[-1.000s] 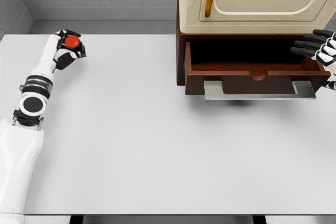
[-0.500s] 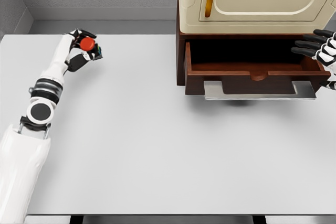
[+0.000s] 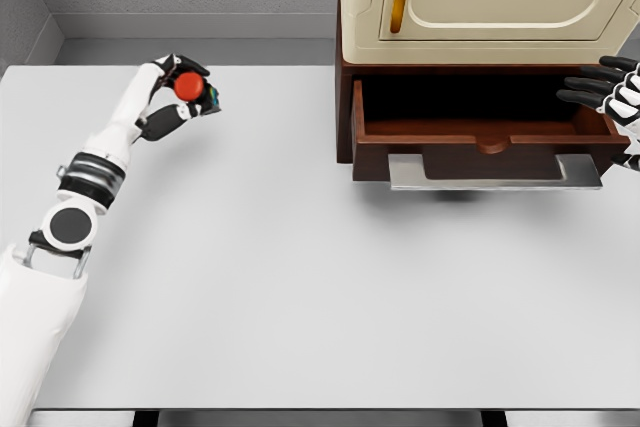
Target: Put the switch into the drawer with left arm, and close the drawer with right arm
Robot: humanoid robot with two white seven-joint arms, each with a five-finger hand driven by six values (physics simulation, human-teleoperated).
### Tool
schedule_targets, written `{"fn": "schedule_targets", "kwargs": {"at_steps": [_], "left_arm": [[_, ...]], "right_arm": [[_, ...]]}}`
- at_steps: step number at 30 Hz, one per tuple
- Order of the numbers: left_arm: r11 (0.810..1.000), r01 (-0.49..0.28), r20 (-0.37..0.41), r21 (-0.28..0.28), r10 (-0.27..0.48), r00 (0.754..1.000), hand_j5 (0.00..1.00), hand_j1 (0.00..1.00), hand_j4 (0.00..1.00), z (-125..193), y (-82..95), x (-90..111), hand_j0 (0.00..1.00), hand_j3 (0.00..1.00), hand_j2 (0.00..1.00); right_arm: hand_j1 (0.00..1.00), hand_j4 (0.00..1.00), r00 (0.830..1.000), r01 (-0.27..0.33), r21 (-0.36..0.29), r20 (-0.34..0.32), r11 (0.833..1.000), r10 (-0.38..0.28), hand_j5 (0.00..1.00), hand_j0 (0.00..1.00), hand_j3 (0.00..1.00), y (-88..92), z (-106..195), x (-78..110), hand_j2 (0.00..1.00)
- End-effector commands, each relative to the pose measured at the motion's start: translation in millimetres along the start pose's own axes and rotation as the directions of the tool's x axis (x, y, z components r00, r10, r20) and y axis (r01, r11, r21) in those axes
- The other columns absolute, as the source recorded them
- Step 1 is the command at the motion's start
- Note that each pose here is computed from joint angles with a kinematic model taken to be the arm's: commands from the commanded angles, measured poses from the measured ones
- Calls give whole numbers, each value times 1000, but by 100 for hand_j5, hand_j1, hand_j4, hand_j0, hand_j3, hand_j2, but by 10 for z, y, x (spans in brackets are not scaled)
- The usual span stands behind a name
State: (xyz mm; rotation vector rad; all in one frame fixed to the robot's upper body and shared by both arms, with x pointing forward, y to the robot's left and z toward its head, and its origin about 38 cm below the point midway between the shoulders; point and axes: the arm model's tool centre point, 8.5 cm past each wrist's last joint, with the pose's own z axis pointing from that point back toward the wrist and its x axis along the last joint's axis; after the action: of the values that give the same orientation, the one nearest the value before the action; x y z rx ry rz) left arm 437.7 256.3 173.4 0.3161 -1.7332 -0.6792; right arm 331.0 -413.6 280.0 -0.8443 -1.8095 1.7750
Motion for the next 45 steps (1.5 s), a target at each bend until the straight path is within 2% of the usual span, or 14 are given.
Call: {"fn": "schedule_targets", "kwargs": {"at_steps": [1,6,7,8,12,14,20,30,32,39,45], "left_arm": [[1000,0,61,-10,1,998,45,45,45,2,5,129,45,45,45],[998,1,147,-62,8,989,45,45,45,14,-70,255,45,45,45],[998,2,155,-66,8,988,45,45,45,15,-81,272,45,45,45],[996,4,163,-89,11,987,45,45,45,11,-164,301,45,45,45],[995,7,186,-96,11,982,45,45,45,14,-195,383,45,45,45],[993,10,197,-117,14,980,45,45,45,5,-271,421,45,45,45],[991,14,245,-135,20,969,45,45,45,15,-343,596,45,45,45],[990,24,318,-141,22,948,45,45,45,39,-367,861,45,45,45],[986,32,335,-161,25,942,45,45,45,32,-441,924,45,45,45],[982,49,389,-185,28,921,45,45,45,-27,-528,1132,45,45,45],[982,55,411,-181,25,911,45,45,45,-31,-512,1220,45,45,45]], "right_arm": [[100,100,1000,3,-3,-1,1000,-3,100,100,100,-8,2,-5,100],[100,100,1000,3,-2,-1,1000,-3,100,100,100,-7,2,-5,100],[100,100,1000,3,-2,-1,1000,-3,100,100,100,-7,2,-5,100],[100,100,1000,5,-3,-1,1000,-5,100,100,100,-8,2,-5,100],[100,100,1000,3,-2,-1,1000,-3,100,100,100,-7,2,-5,100],[100,100,1000,3,-2,-1,1000,-3,100,100,100,-7,2,-5,100],[100,100,1000,3,1,-8,1000,-3,100,100,100,1,15,-25,100],[100,100,1000,3,1,-8,1000,-3,100,100,100,1,15,-25,100],[100,100,1000,3,1,-8,1000,-3,100,100,100,1,15,-25,100],[100,100,1000,3,1,-8,1000,-3,100,100,100,1,15,-25,100],[100,100,1000,3,3,-8,1000,-3,100,100,100,6,17,-23,100]]}}
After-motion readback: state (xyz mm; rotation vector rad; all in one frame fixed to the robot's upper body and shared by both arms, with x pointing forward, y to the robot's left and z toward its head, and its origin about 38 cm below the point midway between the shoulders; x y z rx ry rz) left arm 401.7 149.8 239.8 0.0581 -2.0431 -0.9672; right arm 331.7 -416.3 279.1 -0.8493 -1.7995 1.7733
